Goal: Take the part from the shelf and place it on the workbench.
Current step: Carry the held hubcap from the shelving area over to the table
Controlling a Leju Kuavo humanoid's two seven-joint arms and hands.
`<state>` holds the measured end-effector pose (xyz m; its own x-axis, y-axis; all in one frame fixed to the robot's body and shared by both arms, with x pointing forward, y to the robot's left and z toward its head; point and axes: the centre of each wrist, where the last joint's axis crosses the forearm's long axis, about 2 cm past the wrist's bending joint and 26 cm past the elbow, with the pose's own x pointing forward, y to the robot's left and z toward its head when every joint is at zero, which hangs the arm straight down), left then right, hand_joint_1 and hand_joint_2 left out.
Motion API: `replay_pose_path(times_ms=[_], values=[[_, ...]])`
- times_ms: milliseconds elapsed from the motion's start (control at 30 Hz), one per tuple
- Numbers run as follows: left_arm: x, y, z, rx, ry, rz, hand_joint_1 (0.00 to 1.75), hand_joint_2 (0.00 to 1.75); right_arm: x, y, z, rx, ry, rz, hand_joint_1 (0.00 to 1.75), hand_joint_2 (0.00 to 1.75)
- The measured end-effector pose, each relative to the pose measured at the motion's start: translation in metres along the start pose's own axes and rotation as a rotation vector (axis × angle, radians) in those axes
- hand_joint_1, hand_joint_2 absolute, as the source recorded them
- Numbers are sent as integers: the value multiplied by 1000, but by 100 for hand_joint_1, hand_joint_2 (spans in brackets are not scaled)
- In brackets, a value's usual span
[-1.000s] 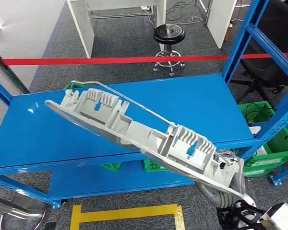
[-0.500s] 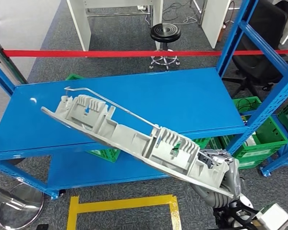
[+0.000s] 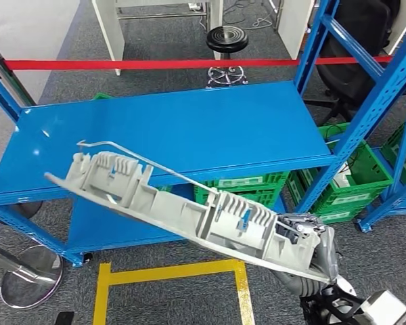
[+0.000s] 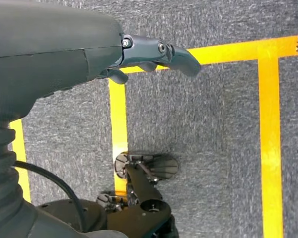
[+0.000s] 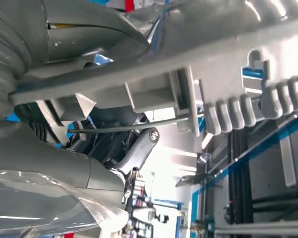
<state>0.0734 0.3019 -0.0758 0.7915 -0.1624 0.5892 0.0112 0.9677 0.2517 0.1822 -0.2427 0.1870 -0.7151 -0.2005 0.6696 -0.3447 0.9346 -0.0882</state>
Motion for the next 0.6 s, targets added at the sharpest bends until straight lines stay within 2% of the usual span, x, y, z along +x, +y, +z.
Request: replay_pose_path(times_ms=[600], values=[[-1, 0, 3, 8, 1, 7, 0, 175, 0, 0, 1, 2, 3, -3, 175, 175]])
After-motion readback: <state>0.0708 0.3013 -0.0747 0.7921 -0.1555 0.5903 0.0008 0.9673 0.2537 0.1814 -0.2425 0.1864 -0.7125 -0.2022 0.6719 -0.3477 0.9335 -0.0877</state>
